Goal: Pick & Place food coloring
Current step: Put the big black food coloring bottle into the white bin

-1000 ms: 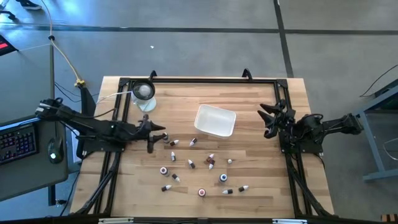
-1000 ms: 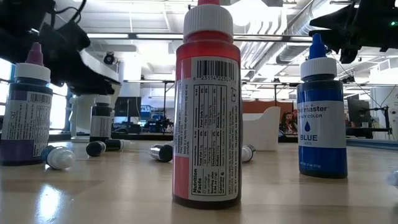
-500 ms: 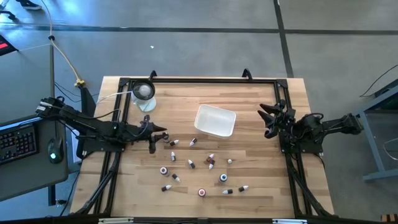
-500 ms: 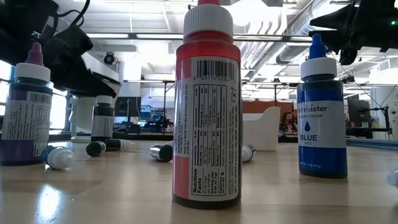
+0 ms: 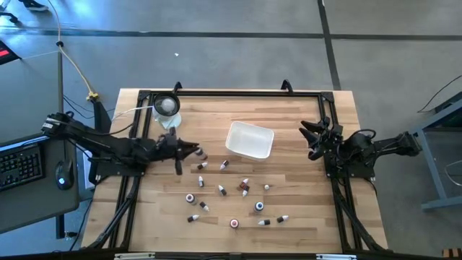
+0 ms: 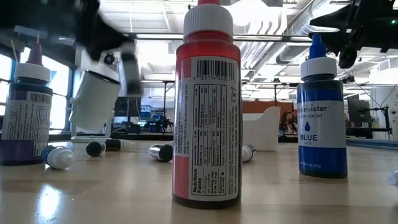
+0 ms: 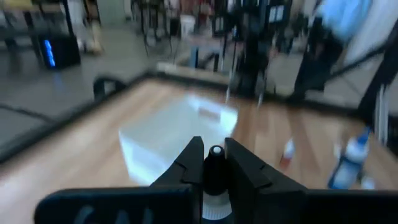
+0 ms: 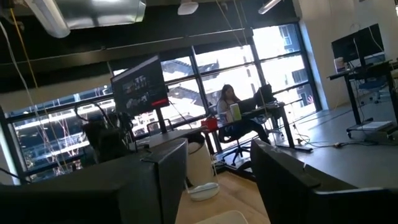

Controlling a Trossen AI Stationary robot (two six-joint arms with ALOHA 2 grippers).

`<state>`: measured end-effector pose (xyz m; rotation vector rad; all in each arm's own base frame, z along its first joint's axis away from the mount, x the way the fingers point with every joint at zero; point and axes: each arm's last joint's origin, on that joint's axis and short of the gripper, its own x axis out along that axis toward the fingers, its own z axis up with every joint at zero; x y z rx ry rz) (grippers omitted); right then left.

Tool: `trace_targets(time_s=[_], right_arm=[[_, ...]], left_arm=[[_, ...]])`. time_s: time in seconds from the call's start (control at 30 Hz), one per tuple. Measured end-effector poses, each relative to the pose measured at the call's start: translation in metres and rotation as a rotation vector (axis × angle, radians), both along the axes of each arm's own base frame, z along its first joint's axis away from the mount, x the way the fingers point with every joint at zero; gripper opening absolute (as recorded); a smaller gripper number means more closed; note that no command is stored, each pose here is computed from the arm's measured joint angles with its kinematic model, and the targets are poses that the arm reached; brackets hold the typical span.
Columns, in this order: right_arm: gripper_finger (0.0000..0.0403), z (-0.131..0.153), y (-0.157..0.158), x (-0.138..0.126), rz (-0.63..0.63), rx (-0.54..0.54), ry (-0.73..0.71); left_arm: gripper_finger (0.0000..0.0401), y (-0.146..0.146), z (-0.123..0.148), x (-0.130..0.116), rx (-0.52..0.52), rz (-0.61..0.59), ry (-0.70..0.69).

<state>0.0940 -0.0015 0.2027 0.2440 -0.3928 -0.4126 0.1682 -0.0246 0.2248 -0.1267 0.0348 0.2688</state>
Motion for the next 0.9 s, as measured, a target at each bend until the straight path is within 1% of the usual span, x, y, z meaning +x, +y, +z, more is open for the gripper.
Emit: trace_targets(time_s=[0.07, 0.13, 0.23, 0.3, 0.37, 0.43, 0.53, 0.6, 0.7, 0.83, 0.9], right_arm=[[0.0169, 0.000, 0.000, 0.000, 0.008, 0.022, -0.011], [0.0169, 0.000, 0.000, 0.000, 0.013, 0.034, -0.018], [0.0169, 0.000, 0.000, 0.000, 0.019, 0.049, -0.025], [0.0169, 0.000, 0.000, 0.000, 0.021, 0.050, -0.026], [0.0169, 0.000, 0.000, 0.000, 0.021, 0.050, -0.027], [0.0169, 0.000, 0.000, 0.000, 0.024, 0.049, -0.026], [0.0169, 0.000, 0.000, 0.000, 0.027, 0.046, -0.026], [0.0169, 0.000, 0.000, 0.000, 0.028, 0.045, -0.026], [0.0169, 0.000, 0.000, 0.000, 0.033, 0.043, -0.026], [0.0169, 0.000, 0.001, 0.001, 0.068, 0.029, -0.024], [0.0169, 0.000, 0.002, 0.001, 0.082, 0.022, -0.020]], left_arm=[[0.0027, 0.002, 0.023, 0.011, 0.040, 0.012, -0.014], [0.0027, 0.004, 0.038, 0.026, 0.067, 0.001, 0.022], [0.0027, 0.011, 0.051, 0.063, 0.071, -0.022, 0.109], [0.0027, 0.018, 0.049, 0.093, 0.064, -0.032, 0.166], [0.0027, 0.028, 0.044, 0.123, 0.022, -0.013, 0.203], [0.0027, 0.039, 0.040, 0.151, -0.026, 0.005, 0.213], [0.0027, 0.057, 0.029, 0.184, -0.044, 0.030, 0.218], [0.0027, 0.067, 0.017, 0.200, -0.045, 0.063, 0.231], [0.0027, 0.084, -0.001, 0.212, -0.063, 0.126, 0.268], [0.0027, 0.104, -0.013, 0.214, -0.103, 0.202, 0.284], [0.0027, 0.111, -0.017, 0.212, -0.107, 0.221, 0.306]])
